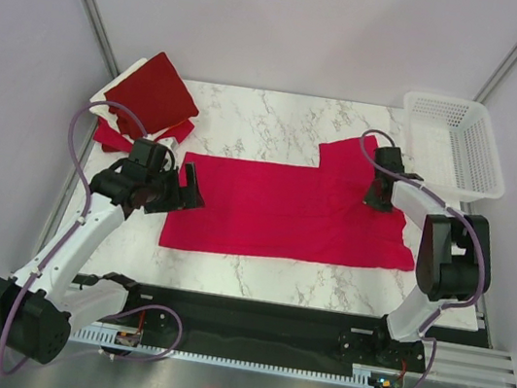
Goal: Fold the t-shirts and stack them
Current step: Fold the tshirt
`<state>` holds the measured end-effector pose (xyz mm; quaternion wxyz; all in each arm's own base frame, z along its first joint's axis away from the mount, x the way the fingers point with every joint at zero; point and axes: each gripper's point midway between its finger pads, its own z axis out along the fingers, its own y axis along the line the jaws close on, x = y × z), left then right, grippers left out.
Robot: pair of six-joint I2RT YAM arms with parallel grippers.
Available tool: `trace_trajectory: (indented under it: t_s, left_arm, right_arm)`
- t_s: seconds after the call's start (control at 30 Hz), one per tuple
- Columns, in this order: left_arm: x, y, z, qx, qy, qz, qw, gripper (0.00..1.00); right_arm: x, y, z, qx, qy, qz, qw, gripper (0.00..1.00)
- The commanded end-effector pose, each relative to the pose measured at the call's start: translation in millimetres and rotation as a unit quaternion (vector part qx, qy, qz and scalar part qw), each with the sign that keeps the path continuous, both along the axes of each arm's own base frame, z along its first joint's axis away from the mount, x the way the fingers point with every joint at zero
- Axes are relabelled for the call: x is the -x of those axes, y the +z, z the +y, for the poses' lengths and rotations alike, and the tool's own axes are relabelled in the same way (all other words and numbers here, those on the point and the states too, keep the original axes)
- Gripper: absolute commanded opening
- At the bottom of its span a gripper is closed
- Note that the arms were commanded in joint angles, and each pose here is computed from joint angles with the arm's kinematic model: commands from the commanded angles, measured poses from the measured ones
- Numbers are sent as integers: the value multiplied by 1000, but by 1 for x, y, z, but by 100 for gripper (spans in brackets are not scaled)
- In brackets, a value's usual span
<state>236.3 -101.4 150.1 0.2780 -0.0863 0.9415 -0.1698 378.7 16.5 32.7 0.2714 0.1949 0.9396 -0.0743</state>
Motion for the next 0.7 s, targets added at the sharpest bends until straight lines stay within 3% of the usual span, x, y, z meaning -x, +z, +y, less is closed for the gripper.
trace_trajectory:
  t_s: [0.0,0.33,0.43,0.47,0.5,0.67]
  left_arm:
    - [-4,1,3,-14,-8,-14,1000,95]
    - [-4,0,3,-14,-10,-12,1000,95]
    - [-4,0,3,-14,-10,-13,1000,95]
    - [-4,0,3,-14,-10,-13,1000,95]
    - [-4,0,3,-14,-9,-12,1000,95]
    - [-4,0,3,-15,-9,-11,1000,95]
  right_arm:
    - [-31,37,-8,2,-18,-58,998,0]
    - [-86,67,-39,21,-39,-82,996,0]
    - [-99,69,-45,26,-35,-75,996,45]
    - [-101,70,-46,30,-36,-74,996,70]
    - [-107,75,-47,33,-37,-77,996,78]
    - [-130,107,-35,7,-17,-119,993,80]
